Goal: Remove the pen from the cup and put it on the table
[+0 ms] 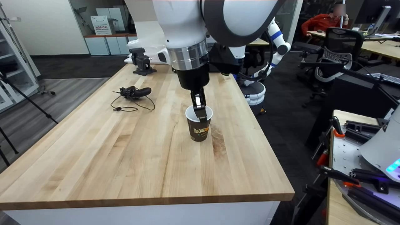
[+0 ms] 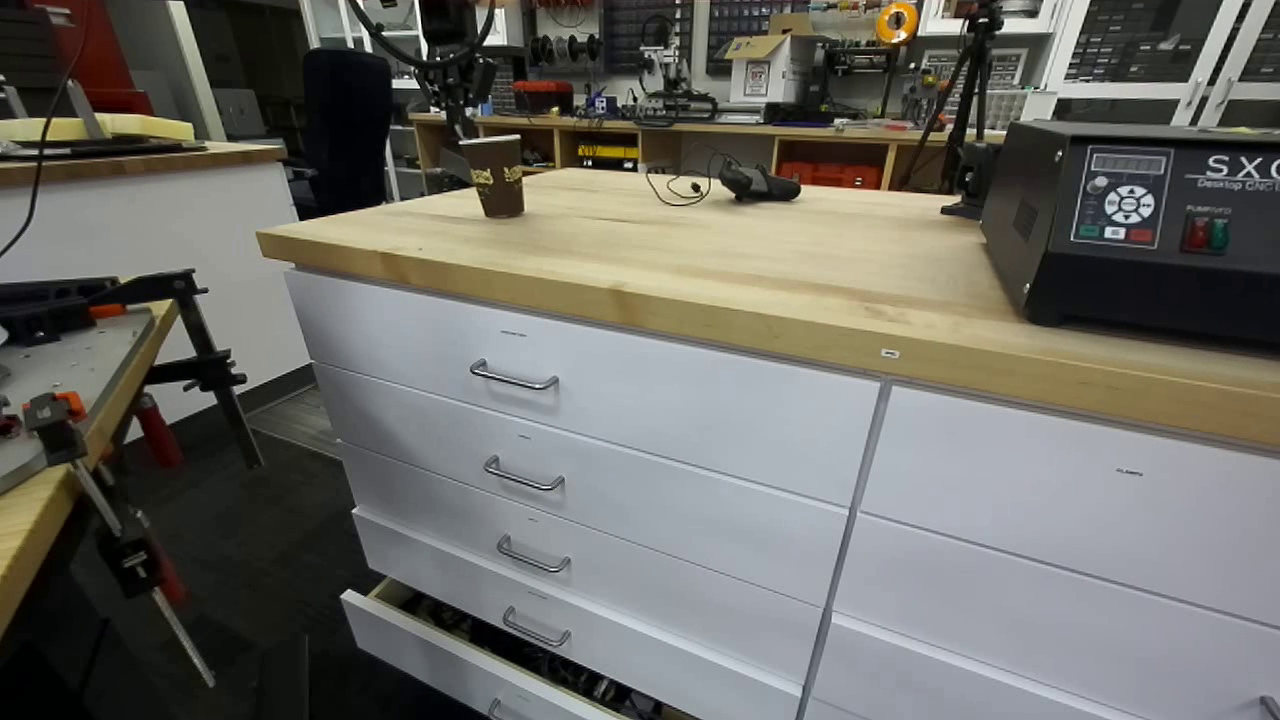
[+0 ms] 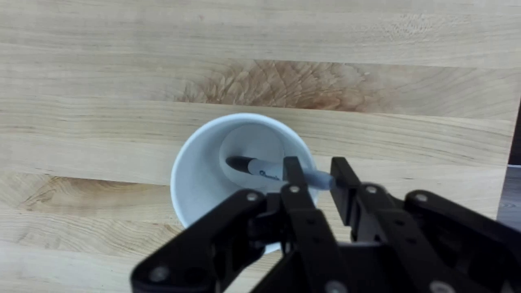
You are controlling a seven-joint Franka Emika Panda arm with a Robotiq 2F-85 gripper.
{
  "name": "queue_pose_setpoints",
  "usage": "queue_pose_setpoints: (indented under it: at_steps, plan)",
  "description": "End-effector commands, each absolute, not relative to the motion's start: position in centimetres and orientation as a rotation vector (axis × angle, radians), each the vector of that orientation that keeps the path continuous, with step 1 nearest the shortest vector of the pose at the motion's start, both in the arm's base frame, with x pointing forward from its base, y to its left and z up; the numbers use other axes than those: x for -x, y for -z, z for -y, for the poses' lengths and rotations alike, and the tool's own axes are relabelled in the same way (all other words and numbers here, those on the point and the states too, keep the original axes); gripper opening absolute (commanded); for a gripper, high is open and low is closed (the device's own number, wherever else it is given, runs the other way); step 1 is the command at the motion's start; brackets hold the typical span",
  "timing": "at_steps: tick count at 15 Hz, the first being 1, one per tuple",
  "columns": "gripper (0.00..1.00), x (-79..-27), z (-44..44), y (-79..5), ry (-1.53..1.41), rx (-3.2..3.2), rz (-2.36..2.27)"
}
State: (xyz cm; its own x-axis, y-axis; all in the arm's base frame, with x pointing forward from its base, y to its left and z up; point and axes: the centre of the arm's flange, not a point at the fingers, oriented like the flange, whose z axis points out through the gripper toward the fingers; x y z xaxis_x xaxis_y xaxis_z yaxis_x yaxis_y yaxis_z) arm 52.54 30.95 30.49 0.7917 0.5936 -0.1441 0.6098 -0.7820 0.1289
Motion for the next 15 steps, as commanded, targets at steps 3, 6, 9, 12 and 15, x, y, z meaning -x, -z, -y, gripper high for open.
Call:
queue_pose_setpoints:
  at_steps: [3, 6, 9, 12, 15]
  plan:
    - [0.0, -51.2, -31.1, -32.5, 0.135, -2.792, -0.965]
    - [0.03, -51.1, -31.1, -32.9, 0.12, -2.793, -0.963]
    - [0.03, -51.2, -30.8, -33.3, 0.104, -2.801, -0.954]
    - [0.03, -51.2, -30.1, -34.4, 0.077, -2.816, -0.948]
    - [0.03, -51.1, -29.0, -36.6, 0.017, -2.847, -0.936]
